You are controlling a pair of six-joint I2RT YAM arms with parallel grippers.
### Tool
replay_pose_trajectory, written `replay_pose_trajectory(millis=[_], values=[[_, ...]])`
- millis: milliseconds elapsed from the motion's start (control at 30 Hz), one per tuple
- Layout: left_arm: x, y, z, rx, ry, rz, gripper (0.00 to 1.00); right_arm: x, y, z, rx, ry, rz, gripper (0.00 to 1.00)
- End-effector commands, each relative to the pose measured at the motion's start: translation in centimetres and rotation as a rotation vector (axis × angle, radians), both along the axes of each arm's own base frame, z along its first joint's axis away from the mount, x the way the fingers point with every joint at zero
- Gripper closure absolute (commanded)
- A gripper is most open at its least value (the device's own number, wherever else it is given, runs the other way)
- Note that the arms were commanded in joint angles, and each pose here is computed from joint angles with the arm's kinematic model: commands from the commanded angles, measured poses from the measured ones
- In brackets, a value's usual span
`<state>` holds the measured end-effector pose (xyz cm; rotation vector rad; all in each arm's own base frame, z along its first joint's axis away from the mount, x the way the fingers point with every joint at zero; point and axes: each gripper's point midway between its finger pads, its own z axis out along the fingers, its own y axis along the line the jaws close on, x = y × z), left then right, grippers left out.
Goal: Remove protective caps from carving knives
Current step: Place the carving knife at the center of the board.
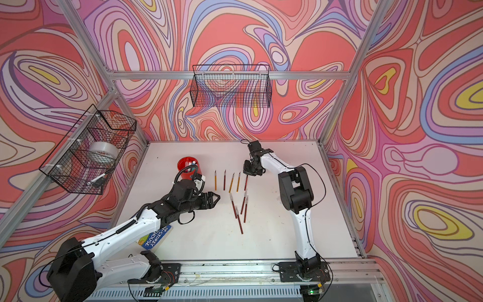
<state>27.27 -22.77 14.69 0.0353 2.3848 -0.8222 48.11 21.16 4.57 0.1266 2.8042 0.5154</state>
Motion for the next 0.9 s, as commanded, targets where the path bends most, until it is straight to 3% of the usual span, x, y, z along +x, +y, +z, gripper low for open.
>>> replay_pose_trajectory(millis=[0, 267, 867], values=[[0.4, -0.2, 0.1, -0.013, 0.001, -0.001, 0.27, -1.2, -0.1, -2.4, -0.011, 0.054, 0.012, 0.97], [0.2, -0.2, -0.1, -0.015, 0.011, -0.001, 0.27, -1.4, -0.1, -3.7, -0.015, 0.078, 0.009, 0.82], [0.3, -0.1, 0.0, -0.013, 0.011, 0.0, 0.27, -1.6, 0.1, -3.6, 0.003, 0.083, 0.008, 0.76]])
